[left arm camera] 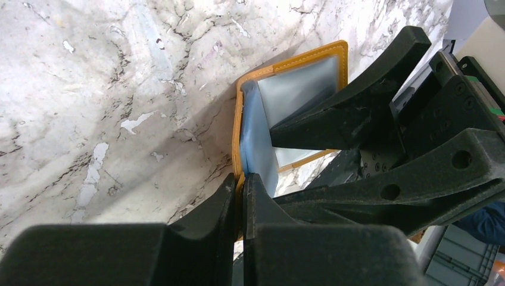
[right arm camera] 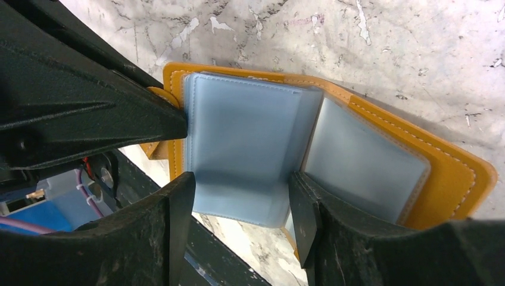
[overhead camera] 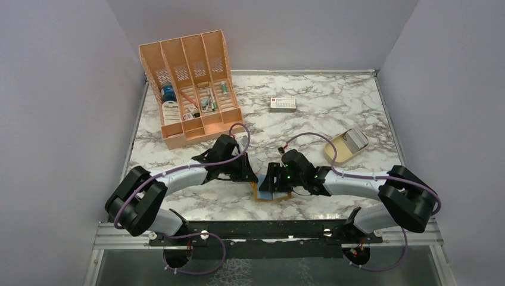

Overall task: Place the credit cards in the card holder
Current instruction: Open the card holder at the center of the board.

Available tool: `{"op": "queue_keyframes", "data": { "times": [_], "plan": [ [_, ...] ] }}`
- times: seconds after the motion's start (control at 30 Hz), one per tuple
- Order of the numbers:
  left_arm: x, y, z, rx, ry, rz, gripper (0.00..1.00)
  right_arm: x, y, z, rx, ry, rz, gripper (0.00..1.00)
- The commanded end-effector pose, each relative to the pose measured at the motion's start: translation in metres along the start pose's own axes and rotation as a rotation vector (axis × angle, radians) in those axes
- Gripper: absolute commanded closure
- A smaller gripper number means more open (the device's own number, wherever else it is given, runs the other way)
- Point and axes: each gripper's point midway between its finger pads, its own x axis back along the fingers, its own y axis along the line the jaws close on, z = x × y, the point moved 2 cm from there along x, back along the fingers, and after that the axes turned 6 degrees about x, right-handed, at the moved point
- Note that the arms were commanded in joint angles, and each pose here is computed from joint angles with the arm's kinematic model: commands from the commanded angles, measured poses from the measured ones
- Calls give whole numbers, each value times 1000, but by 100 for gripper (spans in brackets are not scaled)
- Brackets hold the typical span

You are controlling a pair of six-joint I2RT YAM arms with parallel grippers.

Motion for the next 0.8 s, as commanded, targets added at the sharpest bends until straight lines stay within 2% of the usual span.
{"op": "queue_keyframes", "data": {
  "times": [0.0,0.27,0.43,0.77],
  "plan": [
    [0,-6,2,-2,12,44,97,0,12,-7,20,-12,-37,40],
    [3,-8,2,0,6,51,100,-5,6,-2,14,8,-2,40],
    [5,-9,3,1,2,52,100,-6,1,-2,14,10,27,44],
    [4,-6,3,4,3,37,100,1,-14,-2,15,-21,110,66]
  ]
}}
